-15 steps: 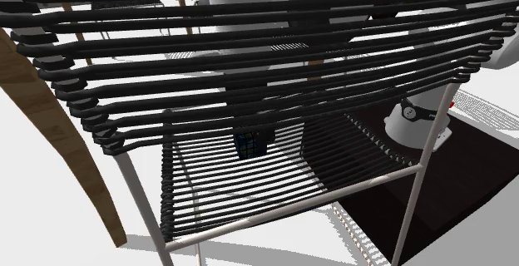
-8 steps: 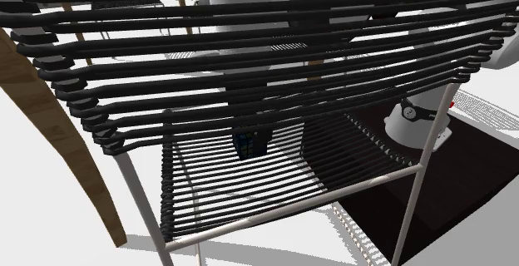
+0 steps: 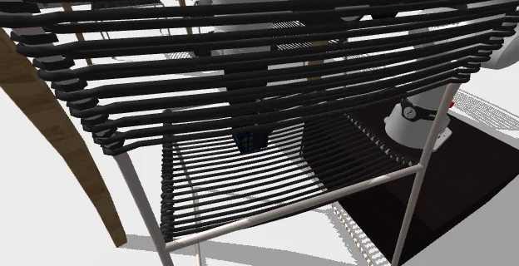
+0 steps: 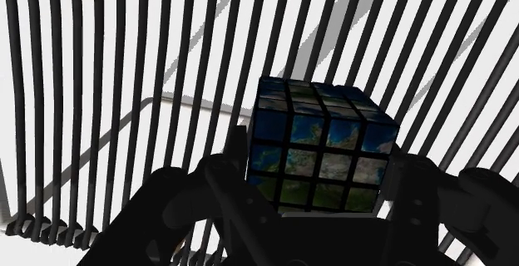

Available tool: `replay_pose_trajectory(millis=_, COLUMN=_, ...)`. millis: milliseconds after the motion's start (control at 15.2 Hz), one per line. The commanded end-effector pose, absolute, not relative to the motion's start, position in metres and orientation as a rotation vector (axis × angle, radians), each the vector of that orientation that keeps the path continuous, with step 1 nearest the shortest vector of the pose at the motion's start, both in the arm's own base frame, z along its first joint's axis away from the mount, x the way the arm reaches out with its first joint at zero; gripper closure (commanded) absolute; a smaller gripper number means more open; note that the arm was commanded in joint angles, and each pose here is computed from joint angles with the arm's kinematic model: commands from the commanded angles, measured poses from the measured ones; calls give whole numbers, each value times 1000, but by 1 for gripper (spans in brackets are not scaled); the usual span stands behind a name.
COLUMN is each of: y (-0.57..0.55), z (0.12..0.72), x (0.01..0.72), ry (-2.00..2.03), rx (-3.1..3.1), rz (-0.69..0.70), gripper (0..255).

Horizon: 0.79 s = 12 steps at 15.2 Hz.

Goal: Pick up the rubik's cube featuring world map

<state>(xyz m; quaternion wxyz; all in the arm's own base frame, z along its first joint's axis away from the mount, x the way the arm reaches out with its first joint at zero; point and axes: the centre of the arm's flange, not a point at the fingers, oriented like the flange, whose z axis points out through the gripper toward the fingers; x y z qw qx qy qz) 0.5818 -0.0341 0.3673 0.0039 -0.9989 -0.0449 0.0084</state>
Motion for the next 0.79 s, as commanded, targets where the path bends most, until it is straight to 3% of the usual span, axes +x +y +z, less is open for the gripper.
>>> replay_pose_trajectory(millis=0, y=-35, z=377, x=582, ry=-141, rx=-3131, rz=27, gripper=255)
replay_pose_trajectory(millis=726, y=-35, z=426, x=582, ry=-141, rx=-3131, rz=27, gripper=255)
